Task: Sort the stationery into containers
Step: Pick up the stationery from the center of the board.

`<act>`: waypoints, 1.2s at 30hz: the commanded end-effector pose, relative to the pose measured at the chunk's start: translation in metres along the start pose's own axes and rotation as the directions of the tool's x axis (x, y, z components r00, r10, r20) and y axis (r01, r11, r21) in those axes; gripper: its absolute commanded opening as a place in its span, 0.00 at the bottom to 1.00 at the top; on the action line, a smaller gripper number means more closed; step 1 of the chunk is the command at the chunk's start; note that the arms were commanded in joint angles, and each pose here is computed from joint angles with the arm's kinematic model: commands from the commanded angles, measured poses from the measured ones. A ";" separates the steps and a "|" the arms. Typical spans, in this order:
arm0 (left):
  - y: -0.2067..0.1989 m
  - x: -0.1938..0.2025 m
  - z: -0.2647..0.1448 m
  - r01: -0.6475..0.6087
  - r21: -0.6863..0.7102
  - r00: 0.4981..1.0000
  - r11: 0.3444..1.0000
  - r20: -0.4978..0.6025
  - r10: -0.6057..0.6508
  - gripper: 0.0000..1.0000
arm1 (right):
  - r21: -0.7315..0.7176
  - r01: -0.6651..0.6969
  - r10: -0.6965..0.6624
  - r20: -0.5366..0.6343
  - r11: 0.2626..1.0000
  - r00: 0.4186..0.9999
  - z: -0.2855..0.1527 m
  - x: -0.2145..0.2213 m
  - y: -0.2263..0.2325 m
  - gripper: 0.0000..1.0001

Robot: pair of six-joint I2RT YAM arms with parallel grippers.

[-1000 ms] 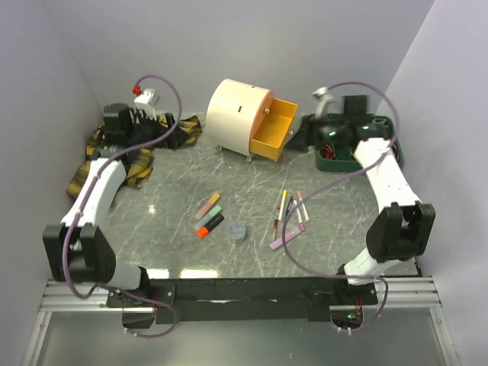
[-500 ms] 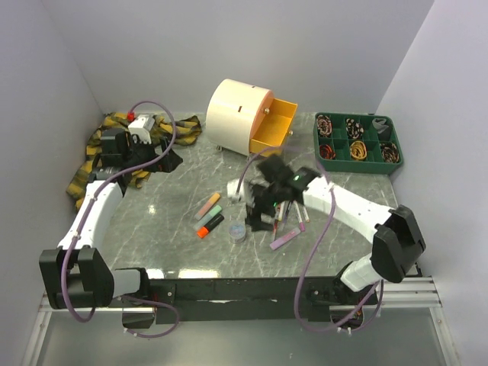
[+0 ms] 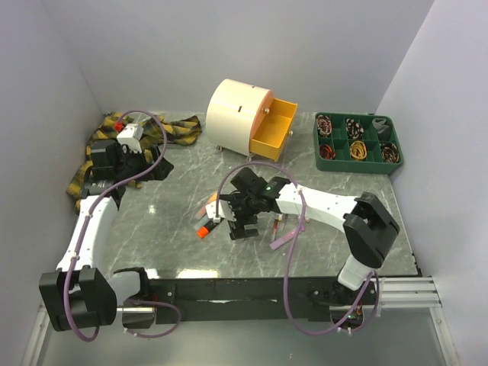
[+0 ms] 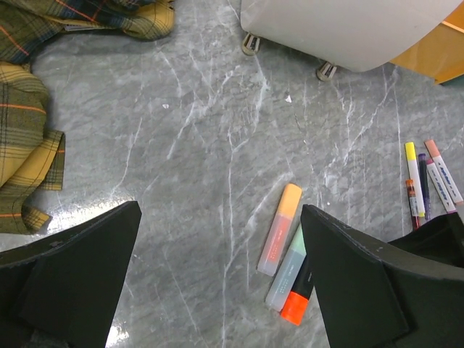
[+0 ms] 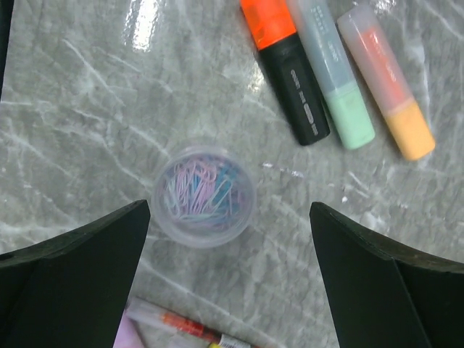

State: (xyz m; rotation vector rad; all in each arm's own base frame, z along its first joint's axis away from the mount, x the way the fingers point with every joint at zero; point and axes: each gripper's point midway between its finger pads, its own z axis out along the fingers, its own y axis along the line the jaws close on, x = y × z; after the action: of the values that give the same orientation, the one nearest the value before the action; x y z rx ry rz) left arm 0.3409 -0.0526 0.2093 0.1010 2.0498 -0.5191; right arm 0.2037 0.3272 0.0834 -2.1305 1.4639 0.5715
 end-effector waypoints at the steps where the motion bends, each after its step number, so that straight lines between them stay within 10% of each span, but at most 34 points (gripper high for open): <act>1: -0.003 -0.005 -0.007 -0.006 0.007 0.999 1.000 0.040 0.006 0.99 | 0.003 0.056 -0.056 0.022 0.998 0.998 0.000 -0.018 -0.008 1.00; 21: 0.003 -0.001 -0.001 0.026 0.010 0.999 1.000 0.028 -0.026 0.99 | -0.089 0.020 -0.021 -0.015 0.996 1.000 0.022 -0.007 0.008 0.98; 36: 0.006 -0.007 0.006 0.046 0.022 0.999 0.999 0.013 -0.046 1.00 | -0.023 -0.014 0.014 -0.008 1.000 1.000 -0.008 -0.024 -0.013 0.39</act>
State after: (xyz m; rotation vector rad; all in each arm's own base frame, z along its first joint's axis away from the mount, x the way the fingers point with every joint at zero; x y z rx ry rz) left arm 0.3402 -0.0478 0.1948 0.0408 2.0807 -0.5511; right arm 0.1889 0.3304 0.0562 -2.2389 1.5278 0.6171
